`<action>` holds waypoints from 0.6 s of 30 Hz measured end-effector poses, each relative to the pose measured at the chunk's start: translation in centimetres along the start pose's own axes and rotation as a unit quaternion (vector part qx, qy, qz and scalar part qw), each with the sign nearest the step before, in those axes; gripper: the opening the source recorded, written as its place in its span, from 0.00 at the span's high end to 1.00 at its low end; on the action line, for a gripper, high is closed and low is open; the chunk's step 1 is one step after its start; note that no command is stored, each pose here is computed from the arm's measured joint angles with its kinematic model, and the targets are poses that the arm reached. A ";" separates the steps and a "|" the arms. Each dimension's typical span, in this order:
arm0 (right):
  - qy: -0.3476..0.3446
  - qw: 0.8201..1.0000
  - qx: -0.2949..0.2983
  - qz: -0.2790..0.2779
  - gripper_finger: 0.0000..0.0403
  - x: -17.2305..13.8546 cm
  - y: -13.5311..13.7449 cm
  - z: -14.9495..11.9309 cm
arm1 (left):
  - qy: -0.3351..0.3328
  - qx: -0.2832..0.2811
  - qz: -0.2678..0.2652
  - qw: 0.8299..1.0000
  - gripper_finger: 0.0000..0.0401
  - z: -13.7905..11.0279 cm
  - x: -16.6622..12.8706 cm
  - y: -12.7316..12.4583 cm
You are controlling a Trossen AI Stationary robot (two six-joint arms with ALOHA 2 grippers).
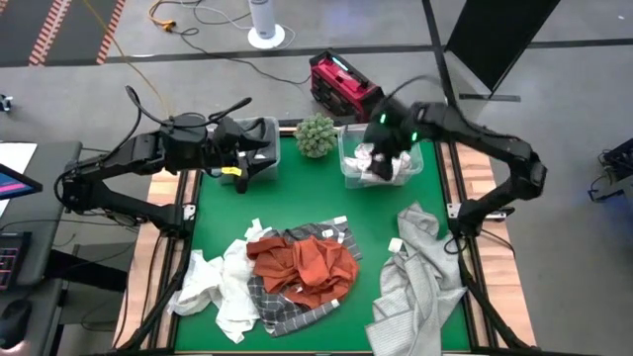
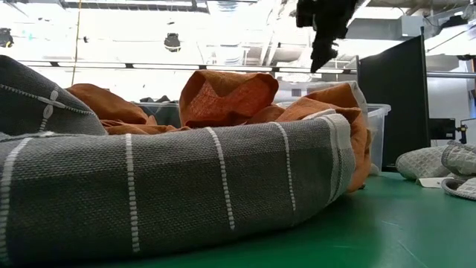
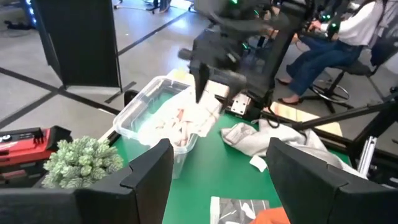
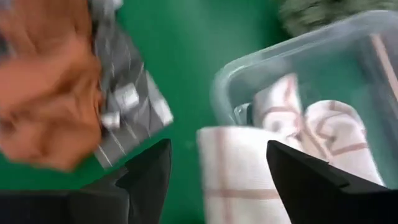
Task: Sort towels by color in basket
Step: Put the white pattern towel into the right transparent bin
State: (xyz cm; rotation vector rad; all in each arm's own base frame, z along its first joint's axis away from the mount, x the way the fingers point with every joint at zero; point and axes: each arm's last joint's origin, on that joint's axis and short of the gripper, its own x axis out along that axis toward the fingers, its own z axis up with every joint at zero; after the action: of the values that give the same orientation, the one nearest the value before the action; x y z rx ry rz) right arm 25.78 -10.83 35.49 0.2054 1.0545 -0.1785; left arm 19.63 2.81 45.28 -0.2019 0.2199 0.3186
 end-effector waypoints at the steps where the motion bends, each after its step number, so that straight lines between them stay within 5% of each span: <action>1: 0.010 1.000 -0.018 -0.014 0.28 0.4 0.8 -0.1 | 0.001 0.003 -0.003 1.000 0.38 0.0 0.0 0.0; 6: 0.067 0.989 -0.052 -0.118 0.30 3.2 2.1 0.0 | 0.005 0.013 -0.026 1.000 0.38 0.0 0.0 -0.2; 9: 0.086 0.987 -0.033 -0.130 0.38 4.7 2.1 0.2 | 0.010 0.013 -0.046 0.999 0.38 -0.1 0.0 -0.3; 18: 0.149 0.981 0.003 -0.122 0.94 7.2 1.6 0.0 | 0.032 0.006 -0.094 0.995 0.38 -0.3 -0.1 -0.5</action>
State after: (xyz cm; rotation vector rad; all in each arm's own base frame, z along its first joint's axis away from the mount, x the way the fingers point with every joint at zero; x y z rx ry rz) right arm 29.66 -9.58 29.34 0.1098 1.3771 -0.3808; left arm 19.67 2.25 45.05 -0.2192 0.2635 0.1240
